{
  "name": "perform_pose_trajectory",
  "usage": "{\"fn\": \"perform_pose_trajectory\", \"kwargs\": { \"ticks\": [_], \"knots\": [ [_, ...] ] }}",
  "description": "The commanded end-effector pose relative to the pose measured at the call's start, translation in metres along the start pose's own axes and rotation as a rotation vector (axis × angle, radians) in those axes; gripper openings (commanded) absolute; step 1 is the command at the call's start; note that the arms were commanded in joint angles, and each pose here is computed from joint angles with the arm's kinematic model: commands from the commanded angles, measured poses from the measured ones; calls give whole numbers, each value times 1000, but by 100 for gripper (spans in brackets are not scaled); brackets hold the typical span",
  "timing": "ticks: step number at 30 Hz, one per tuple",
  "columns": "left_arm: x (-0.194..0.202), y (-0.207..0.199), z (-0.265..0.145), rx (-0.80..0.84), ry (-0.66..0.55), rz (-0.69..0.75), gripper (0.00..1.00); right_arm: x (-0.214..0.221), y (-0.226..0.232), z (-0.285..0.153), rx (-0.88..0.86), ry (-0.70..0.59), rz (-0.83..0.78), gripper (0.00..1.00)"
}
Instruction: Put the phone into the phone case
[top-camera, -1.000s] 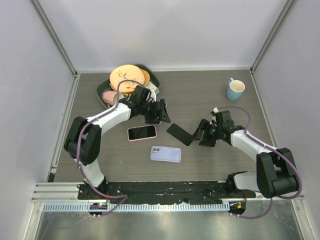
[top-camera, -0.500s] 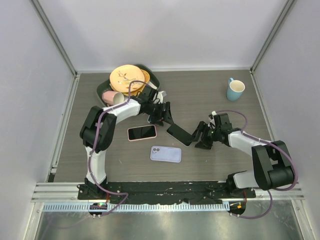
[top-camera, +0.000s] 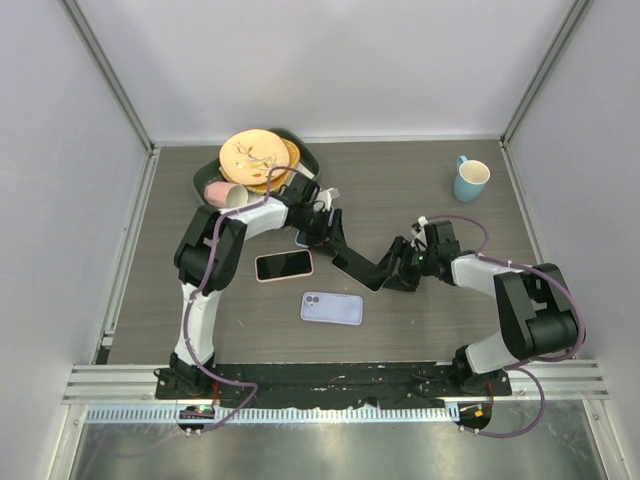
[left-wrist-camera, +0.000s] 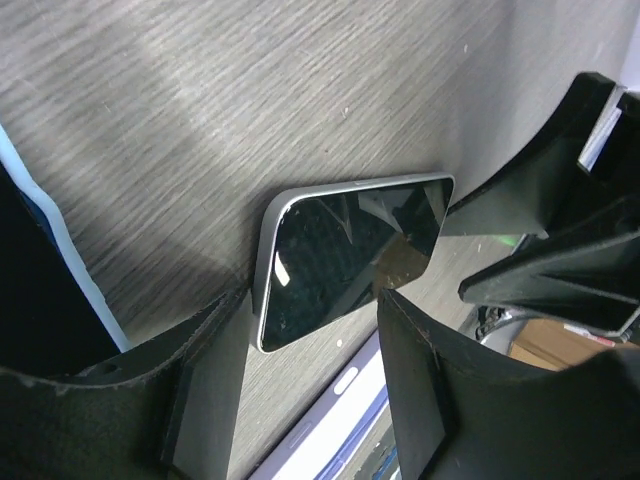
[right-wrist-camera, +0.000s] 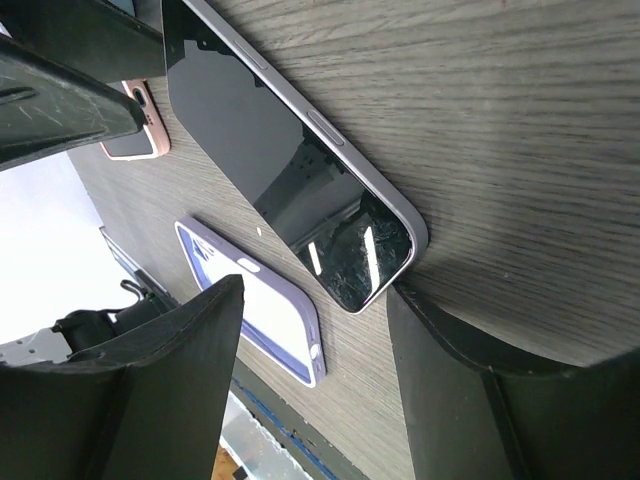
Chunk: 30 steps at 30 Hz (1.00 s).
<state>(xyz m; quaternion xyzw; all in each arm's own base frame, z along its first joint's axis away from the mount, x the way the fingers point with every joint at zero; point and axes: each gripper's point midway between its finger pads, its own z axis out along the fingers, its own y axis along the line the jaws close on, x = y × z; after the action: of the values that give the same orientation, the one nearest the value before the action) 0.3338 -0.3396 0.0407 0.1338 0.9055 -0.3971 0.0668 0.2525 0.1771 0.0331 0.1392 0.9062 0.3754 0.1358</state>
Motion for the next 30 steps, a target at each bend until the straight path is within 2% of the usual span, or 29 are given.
{"fn": "perform_pose_trajectory", "kwargs": {
  "ticks": [1,13,25,27,28,30],
  "knots": [
    [29,-5,7,108,81,-61,57,-10,-8,10,11,-42,-16,65],
    [19,-69,-21,385,-10,23,50,-18,12,5,-76,-81,-47,64],
    [24,-74,-17,360,-19,31,33,-17,19,0,-102,-88,-64,64],
    [26,-70,-15,351,-15,27,27,-16,18,0,-102,-84,-65,64],
    [26,-68,-14,344,-13,25,21,-16,18,0,-101,-84,-66,63],
    [28,-64,-11,324,-12,32,17,-15,17,0,-98,-80,-62,64]
  ]
}}
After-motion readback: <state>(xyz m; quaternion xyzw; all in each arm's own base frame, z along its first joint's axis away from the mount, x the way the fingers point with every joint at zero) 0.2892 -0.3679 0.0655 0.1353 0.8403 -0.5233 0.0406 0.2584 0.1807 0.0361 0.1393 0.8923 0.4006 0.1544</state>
